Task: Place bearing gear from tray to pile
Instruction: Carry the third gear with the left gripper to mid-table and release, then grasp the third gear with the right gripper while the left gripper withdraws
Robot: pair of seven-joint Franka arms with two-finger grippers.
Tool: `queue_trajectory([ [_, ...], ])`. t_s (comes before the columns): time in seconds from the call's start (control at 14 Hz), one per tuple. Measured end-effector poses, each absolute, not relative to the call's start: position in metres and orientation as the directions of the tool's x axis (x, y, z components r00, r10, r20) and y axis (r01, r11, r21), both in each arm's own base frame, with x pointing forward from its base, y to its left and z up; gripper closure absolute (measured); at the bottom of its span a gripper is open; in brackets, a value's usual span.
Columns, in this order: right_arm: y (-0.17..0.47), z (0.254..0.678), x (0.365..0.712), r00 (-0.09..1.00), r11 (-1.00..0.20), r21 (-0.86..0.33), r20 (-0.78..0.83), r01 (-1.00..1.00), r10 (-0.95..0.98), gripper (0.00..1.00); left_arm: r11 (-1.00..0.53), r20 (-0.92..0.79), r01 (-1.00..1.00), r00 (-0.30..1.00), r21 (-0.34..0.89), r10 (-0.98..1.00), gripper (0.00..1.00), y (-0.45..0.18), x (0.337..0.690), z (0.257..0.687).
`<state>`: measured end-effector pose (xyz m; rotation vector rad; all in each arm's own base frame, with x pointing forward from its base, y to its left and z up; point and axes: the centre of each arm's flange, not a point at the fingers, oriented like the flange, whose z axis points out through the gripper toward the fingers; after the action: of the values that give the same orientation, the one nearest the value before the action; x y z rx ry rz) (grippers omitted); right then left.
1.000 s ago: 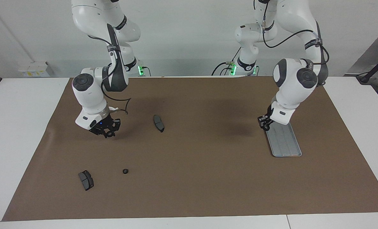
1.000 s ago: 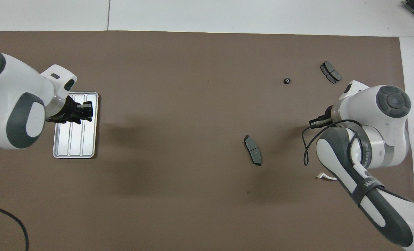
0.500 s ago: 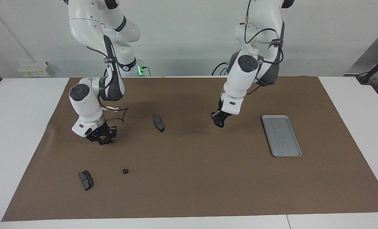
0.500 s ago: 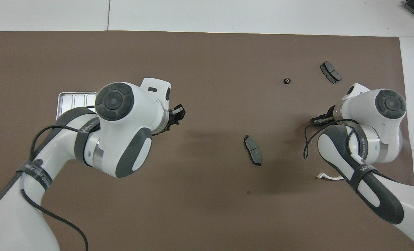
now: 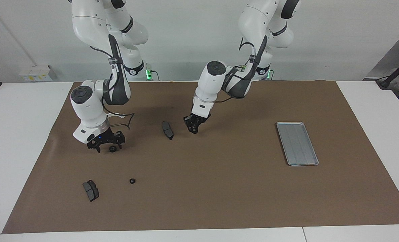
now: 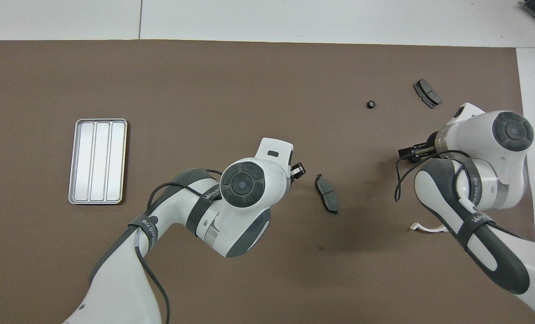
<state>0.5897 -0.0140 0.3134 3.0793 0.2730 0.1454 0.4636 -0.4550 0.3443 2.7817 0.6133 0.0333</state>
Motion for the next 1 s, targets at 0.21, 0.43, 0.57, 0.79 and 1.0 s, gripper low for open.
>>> queue_trajectory([
  [0.21,0.0,0.331,0.588,0.986,-0.989,0.05,0.084,0.14,0.144,0.0,-0.867,-0.04,0.405,0.911,0.292,0.412,0.61,-0.459,0.461,0.344],
  [0.43,0.034,0.353,0.584,0.991,-0.993,0.044,0.074,0.108,0.111,0.0,-0.862,-0.036,0.413,0.906,0.294,0.422,0.34,-0.454,0.467,0.345],
  [0.57,0.065,0.366,0.584,0.994,-0.996,0.039,0.072,0.076,0.079,0.0,-0.855,-0.032,0.428,0.898,0.292,0.439,0.32,-0.445,0.476,0.346],
  [0.79,0.122,0.374,0.579,0.996,-1.0,0.024,0.089,0.007,0.009,0.0,-0.834,-0.032,0.489,0.867,0.256,0.498,0.32,-0.387,0.521,0.369],
  [1.0,0.17,0.378,0.575,0.994,-0.999,0.009,0.1,-0.039,-0.038,0.0,-0.86,-0.019,0.472,0.879,0.194,0.477,0.28,-0.285,0.566,0.418],
])
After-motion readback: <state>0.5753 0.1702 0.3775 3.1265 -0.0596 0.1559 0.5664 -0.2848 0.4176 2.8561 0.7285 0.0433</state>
